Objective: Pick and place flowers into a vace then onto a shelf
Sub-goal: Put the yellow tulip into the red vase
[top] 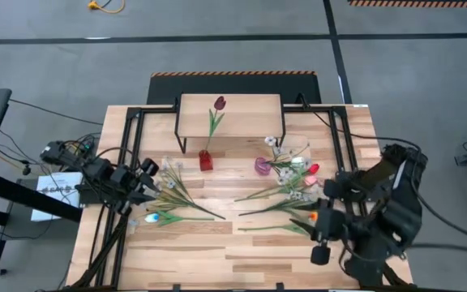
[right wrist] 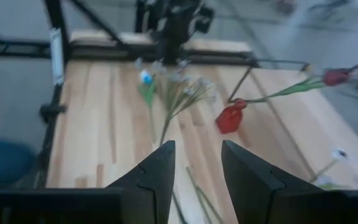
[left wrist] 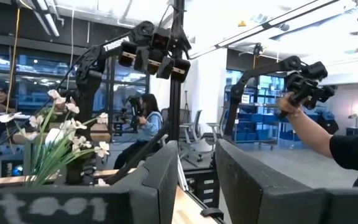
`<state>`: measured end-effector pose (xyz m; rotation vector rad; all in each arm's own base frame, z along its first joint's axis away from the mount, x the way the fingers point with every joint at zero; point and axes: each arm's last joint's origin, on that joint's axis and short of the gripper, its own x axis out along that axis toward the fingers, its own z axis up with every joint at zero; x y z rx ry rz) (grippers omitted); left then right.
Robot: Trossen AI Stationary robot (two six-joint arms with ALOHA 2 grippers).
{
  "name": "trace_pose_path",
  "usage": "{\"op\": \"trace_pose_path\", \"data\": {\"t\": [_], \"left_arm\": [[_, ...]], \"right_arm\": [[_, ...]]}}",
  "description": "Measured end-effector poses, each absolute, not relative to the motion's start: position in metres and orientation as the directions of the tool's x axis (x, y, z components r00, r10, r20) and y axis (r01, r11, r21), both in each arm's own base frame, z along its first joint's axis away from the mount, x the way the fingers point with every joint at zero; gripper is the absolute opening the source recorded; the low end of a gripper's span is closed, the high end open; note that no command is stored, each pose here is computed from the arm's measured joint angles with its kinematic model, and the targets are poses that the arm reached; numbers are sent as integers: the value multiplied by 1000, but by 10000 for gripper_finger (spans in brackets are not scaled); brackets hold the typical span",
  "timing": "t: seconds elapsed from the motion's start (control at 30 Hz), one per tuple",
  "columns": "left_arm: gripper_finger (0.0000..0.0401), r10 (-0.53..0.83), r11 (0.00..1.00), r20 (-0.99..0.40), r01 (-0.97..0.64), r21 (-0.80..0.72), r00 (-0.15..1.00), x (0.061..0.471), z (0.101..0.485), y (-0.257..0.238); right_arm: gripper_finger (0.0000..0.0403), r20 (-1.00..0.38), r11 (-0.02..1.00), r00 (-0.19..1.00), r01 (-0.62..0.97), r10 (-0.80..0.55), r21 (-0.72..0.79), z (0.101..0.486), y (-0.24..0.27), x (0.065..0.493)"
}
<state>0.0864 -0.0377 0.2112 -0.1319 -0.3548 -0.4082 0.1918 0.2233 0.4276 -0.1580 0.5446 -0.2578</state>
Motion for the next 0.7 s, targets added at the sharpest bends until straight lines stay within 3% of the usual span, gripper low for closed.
{"op": "trace_pose_path", "data": {"t": [0.27, 0.5, 0.7], "left_arm": [[98, -371, 903, 379, 424, -65, 848, 86, 204, -41], [98, -320, 925, 376, 373, -77, 870, 86, 204, -40], [98, -316, 928, 354, 365, -79, 880, 87, 202, -40]], "right_arm": [[124, -403, 936, 845, 326, -351, -132, 363, 251, 187], [124, -342, 971, 909, 216, -238, -101, 321, 279, 207], [124, -388, 991, 912, 115, -135, -75, 308, 282, 217]]}}
